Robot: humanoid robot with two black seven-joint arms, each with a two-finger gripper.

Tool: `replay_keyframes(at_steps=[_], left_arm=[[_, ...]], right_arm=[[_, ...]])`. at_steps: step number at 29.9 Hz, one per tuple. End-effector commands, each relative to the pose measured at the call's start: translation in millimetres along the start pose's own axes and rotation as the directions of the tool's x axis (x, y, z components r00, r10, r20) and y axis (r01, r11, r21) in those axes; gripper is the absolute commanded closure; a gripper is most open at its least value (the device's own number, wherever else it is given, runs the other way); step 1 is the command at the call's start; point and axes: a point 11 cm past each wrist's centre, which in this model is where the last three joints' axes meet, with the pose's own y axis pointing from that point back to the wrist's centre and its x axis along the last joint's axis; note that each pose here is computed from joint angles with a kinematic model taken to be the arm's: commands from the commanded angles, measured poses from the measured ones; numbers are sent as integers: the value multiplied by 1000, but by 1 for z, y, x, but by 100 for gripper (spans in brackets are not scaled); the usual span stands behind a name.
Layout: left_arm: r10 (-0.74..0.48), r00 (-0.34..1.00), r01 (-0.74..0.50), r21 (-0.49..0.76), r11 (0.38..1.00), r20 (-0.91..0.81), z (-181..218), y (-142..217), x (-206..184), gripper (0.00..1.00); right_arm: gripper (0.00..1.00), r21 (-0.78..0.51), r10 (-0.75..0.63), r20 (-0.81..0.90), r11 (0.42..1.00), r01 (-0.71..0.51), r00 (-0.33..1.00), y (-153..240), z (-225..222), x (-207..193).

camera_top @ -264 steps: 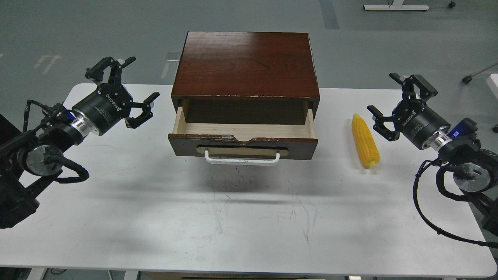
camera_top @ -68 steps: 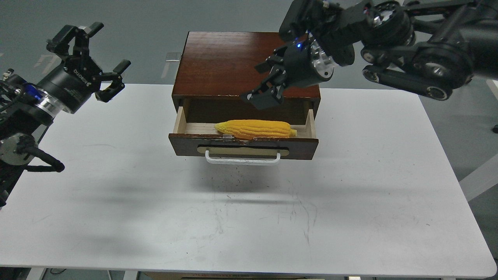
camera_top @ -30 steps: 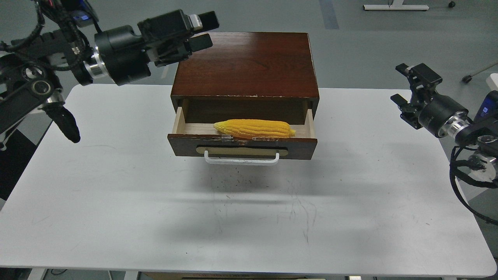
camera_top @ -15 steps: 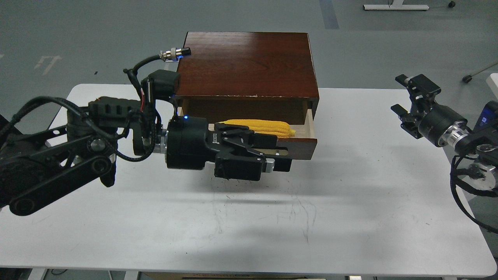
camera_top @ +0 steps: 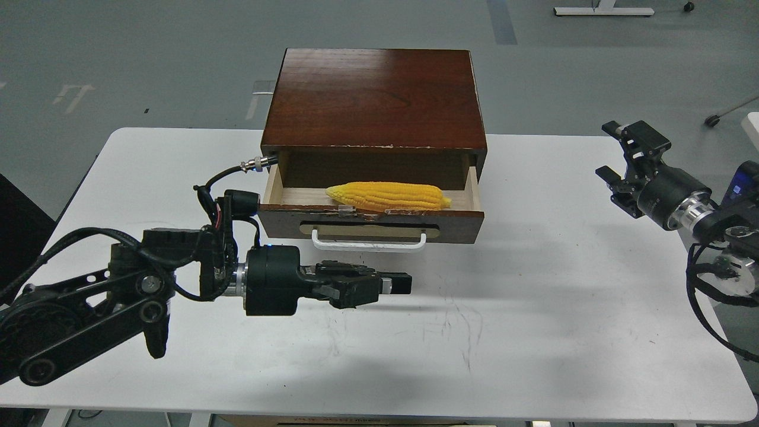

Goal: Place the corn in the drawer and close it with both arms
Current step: 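Bring the left gripper down in front of the drawer handle, then push the drawer front with the left gripper toward the box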

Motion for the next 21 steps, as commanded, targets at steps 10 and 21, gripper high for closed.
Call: replay_keyframes(at_steps=[10, 21], left_arm=[[94, 972, -63, 144, 987, -216, -47, 18, -13, 100], [151, 952, -98, 203, 974, -265, -72, 19, -8, 100]], right_arm=[[2, -9, 1, 3, 1000, -1, 1000, 2, 5, -1], [2, -10, -5, 6, 1000, 5, 1000, 1, 6, -3]])
